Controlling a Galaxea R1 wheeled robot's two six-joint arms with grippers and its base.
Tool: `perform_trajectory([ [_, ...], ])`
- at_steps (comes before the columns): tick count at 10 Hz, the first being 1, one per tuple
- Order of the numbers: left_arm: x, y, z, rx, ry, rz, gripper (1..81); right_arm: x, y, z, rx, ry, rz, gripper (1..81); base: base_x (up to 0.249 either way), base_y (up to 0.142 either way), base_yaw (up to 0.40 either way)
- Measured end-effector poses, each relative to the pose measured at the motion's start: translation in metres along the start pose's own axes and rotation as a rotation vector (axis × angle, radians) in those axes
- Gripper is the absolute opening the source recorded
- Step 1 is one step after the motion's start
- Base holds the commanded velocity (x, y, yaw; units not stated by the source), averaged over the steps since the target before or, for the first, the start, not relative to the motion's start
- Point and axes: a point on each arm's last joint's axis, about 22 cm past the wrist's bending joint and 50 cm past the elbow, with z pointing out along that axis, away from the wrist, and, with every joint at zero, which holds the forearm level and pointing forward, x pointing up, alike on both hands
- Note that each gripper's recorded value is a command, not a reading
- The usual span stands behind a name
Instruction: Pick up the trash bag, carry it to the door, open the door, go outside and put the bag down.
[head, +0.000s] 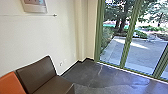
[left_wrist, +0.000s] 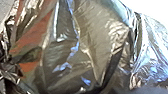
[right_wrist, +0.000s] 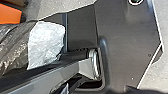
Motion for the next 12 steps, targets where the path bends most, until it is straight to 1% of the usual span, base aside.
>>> perform_trajectory([
  [3,0.0001,-0.0004,-0.0001,0.0,0.0,0.0,1.0,-0.0077,0.0004,0.0004,-0.001,-0.004,0.001,81.1,0.0,0.0,-0.291],
  [5,0.0,-0.0004,-0.0001,0.0,0.001,0.0,1.0,-0.0039,0.0002,0.0003,0.002,0.013,-0.004,81.1,0.0,0.0,-0.292],
  [12,-0.0004,0.0,0.0,0.0,0.0,0.0,1.0,-0.0031,-0.0005,0.0005,0.003,0.016,-0.007,81.1,0.0,0.0,-0.291],
])
